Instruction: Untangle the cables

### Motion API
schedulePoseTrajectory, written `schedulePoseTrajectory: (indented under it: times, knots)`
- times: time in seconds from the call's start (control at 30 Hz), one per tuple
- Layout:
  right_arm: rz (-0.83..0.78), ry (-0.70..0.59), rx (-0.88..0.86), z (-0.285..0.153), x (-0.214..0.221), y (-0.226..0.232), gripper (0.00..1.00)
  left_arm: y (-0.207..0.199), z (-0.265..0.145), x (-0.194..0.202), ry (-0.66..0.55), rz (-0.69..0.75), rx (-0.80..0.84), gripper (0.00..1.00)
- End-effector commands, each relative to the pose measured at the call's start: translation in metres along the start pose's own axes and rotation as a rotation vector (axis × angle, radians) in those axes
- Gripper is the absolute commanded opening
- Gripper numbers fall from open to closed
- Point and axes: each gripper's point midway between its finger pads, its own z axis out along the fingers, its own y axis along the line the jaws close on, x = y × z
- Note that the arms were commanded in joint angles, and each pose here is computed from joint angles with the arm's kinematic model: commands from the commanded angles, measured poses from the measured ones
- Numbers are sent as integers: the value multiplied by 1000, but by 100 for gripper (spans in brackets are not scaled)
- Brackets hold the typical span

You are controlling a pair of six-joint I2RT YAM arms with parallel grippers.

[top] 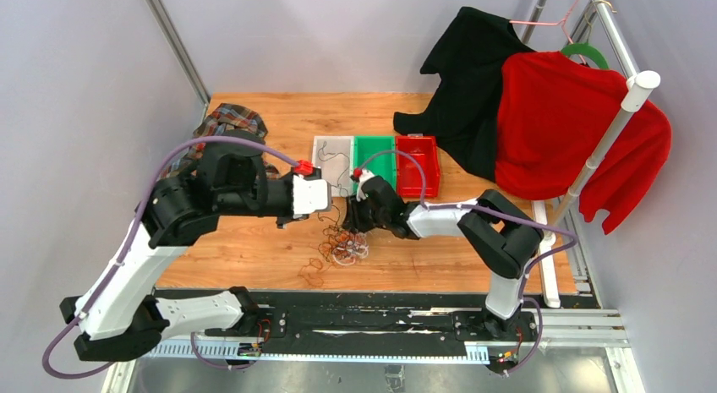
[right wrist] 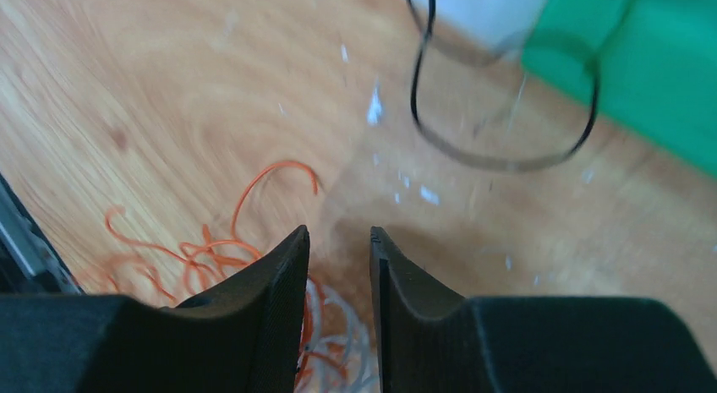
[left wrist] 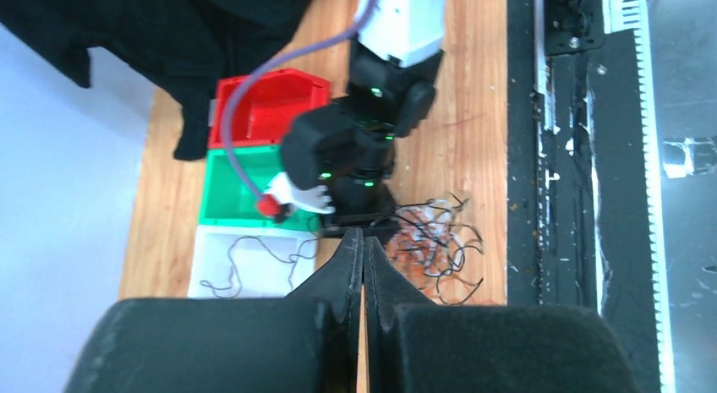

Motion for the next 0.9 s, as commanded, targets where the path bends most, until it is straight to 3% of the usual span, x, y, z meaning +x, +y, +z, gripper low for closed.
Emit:
schedulePoseTrajectory:
  times: [0.0, 0.13, 0.4, 0.73, 0.87]
  knots:
    - [18, -44, 18, -9, 15, -2, 32, 14, -12, -8, 4, 51, -79, 1]
    - [3, -111, 67, -36, -2, -10, 33, 38, -4, -1, 49, 77, -171, 1]
    - [-156, -373, 97, -139, -85, 16, 49, 78, 7, 1, 63, 110, -344, 0]
    - [-276, -670, -129, -227, -121, 80, 60, 87, 13, 0, 63, 68, -374, 0]
    - [-355, -665, -177, -228, -123, 107, 65, 88, 15, 0, 65, 59, -375, 0]
